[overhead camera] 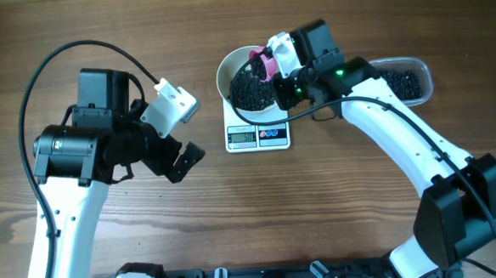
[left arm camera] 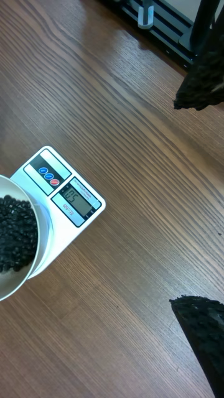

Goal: Scoop item into bowl and weigh 150g on scale
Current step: 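Carry the filled scoop to the white bowl and tip beans in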

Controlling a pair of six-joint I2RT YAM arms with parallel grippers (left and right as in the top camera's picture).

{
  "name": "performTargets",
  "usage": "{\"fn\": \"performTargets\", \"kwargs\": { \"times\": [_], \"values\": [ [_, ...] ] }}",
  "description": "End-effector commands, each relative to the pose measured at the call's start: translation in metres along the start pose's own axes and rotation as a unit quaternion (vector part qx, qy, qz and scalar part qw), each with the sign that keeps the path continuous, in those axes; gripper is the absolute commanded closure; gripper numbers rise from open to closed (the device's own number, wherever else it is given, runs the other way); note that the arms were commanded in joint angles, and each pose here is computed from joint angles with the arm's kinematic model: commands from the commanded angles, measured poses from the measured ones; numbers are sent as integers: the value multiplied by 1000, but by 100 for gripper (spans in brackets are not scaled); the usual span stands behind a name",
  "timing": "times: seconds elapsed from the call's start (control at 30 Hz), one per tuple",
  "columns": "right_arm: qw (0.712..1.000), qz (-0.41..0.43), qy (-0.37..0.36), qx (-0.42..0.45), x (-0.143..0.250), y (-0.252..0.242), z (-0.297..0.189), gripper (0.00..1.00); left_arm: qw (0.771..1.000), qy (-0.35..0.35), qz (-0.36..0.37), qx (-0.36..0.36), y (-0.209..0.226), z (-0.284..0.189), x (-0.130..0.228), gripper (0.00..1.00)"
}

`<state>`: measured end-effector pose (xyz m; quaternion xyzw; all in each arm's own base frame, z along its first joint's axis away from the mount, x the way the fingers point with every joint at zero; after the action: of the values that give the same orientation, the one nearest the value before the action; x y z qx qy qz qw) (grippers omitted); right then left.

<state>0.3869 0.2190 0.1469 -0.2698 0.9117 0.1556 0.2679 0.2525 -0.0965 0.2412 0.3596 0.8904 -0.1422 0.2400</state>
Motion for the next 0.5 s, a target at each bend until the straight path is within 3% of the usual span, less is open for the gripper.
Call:
{"fn": "performTargets", "kwargs": {
  "times": [0.0,0.47],
  "values": [
    [998,-17,-11,53,-8,-13,-9,95,1000,-2,8,-2,0,-1,1,0],
    [986,-118,5,114,-14,-11,-16,95,1000,-2,8,-2,0,-2,1,0]
  ]
}}
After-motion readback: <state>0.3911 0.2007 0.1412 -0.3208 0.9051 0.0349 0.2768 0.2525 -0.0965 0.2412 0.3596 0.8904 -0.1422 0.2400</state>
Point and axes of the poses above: each gripper's point midway between its finger pads, its own z axis out along the fingers, its own y axis along the line the jaws close on, x = y × z, the point moved 1 cm from there along -z, back along the fingers, and after that the axes turned 1 degree about -z, right-handed, at the moved point
